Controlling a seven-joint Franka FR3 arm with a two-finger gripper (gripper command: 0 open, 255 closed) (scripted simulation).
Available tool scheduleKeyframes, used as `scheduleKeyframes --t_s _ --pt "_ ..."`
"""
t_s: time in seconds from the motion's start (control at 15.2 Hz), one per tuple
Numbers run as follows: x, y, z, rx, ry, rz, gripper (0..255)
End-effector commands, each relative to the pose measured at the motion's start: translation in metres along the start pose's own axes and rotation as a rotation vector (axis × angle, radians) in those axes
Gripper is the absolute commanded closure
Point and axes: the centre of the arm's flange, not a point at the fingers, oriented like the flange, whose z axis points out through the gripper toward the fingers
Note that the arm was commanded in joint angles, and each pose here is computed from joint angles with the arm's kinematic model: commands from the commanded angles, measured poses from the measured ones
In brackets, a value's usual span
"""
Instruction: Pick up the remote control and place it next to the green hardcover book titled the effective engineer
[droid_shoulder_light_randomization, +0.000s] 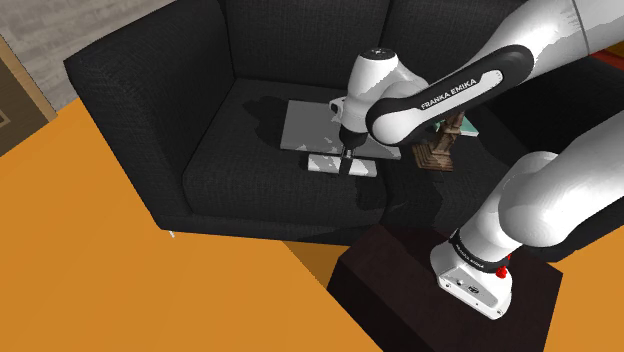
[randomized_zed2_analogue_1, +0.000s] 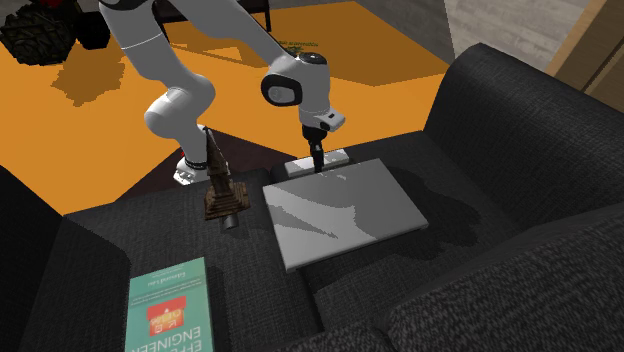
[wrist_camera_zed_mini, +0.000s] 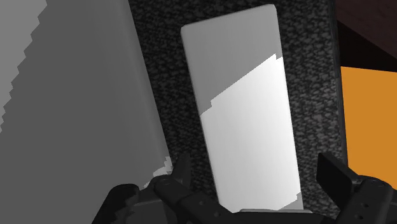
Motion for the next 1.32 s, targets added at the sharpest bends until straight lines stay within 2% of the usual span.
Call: scheduleKeyframes --t_s 0.0,0.07,0.66,1.25 --pt "0.000 0.000 0.000 0.000 0.000 0.000 0" --pt "0.000 0.000 0.000 0.000 0.000 0.000 255" --pt "0.000 0.000 0.000 0.000 0.000 0.000 255" --pt "0.001 0.004 -0.047 0.000 0.000 0.000 255"
